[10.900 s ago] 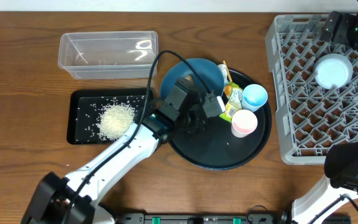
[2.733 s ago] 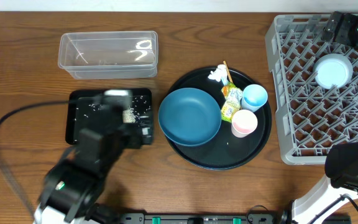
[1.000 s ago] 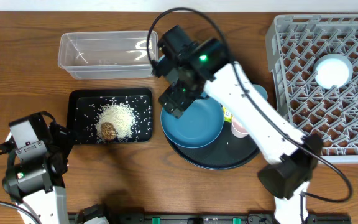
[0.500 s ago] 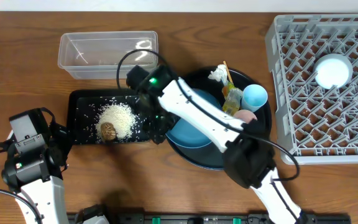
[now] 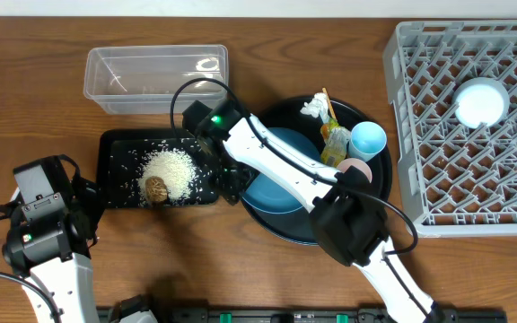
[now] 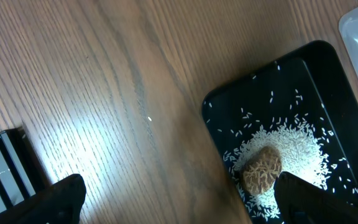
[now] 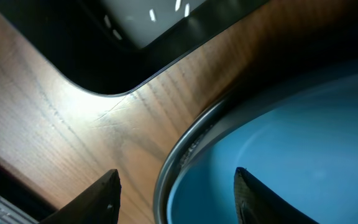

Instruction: Sort waste into correct bins and load items into the dishwasher rack

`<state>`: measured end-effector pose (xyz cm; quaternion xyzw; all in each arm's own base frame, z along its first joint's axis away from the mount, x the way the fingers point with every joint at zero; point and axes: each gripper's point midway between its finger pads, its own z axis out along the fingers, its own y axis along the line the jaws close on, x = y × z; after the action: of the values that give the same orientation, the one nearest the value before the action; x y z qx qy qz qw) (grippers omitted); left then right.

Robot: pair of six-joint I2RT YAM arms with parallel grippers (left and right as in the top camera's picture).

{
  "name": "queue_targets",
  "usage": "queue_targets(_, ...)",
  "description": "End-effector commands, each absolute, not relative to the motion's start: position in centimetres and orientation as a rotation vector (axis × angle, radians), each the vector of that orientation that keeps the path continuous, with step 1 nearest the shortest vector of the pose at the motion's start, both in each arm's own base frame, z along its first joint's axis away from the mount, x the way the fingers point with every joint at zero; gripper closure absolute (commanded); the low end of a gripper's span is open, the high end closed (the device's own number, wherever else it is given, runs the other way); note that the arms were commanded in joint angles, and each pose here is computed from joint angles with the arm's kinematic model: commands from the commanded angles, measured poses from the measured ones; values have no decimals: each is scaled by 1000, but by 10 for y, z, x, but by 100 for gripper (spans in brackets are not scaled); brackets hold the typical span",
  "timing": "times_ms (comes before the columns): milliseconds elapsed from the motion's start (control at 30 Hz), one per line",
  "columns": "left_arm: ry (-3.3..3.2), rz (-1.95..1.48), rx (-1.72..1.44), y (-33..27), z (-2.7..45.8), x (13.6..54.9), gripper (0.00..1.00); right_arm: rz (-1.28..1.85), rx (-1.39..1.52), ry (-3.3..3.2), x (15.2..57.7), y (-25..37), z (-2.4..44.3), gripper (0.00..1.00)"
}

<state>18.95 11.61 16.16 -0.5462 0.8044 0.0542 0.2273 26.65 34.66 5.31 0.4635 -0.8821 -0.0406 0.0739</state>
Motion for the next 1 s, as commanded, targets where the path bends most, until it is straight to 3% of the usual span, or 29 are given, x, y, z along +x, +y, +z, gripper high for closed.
queue_targets(0,2210,161,-1519,118,161,188,2,-76,1384,-2655,272,344,44,48)
queue_targets(133,2210,161,-1519,118,161,188,2,-77,1363,-2667,273,345,43,52)
queue_targets(767,2210,161,-1519,118,161,188,2,-72,1283,-2706,266,351,26,53)
queue_targets(967,2208,160,-1519,118,161,189,2,-72,1263,-2719,267,351,26,71)
